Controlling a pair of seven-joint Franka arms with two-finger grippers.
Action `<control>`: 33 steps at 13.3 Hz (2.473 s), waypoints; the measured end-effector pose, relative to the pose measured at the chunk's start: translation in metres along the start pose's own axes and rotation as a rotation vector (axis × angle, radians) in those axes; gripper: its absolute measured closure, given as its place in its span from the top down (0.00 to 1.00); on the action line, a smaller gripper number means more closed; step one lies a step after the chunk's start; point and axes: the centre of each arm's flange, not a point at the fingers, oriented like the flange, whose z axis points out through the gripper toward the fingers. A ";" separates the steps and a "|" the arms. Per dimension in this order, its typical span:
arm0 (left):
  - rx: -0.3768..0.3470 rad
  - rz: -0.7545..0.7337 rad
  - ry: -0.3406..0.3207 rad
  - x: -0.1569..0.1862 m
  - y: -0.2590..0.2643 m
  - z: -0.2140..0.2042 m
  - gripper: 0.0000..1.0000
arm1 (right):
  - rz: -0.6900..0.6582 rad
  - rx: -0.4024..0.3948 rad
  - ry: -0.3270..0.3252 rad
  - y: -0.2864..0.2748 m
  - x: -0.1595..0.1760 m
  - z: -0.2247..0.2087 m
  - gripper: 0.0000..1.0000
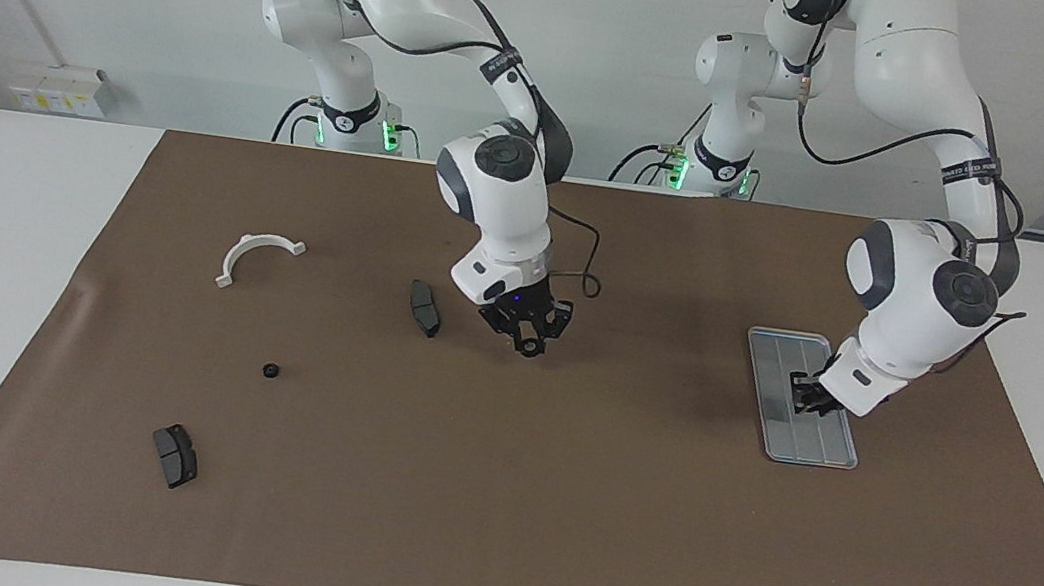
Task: Pick bearing gear from pile to tray
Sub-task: 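Place the gear on the tray with the left gripper while the right gripper carries another, then release the gear at centre with the right gripper while the left gripper withdraws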
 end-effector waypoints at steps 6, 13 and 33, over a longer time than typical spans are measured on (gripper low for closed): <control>-0.003 0.052 0.022 -0.027 -0.022 0.030 0.34 | 0.018 0.024 0.011 -0.009 -0.008 0.031 0.40; 0.003 0.064 0.076 -0.053 -0.011 0.053 0.34 | 0.014 0.007 0.038 -0.002 0.005 0.017 1.00; -0.034 -0.156 0.091 -0.033 0.219 -0.010 0.75 | -0.427 -0.196 -0.068 0.350 0.127 -0.053 1.00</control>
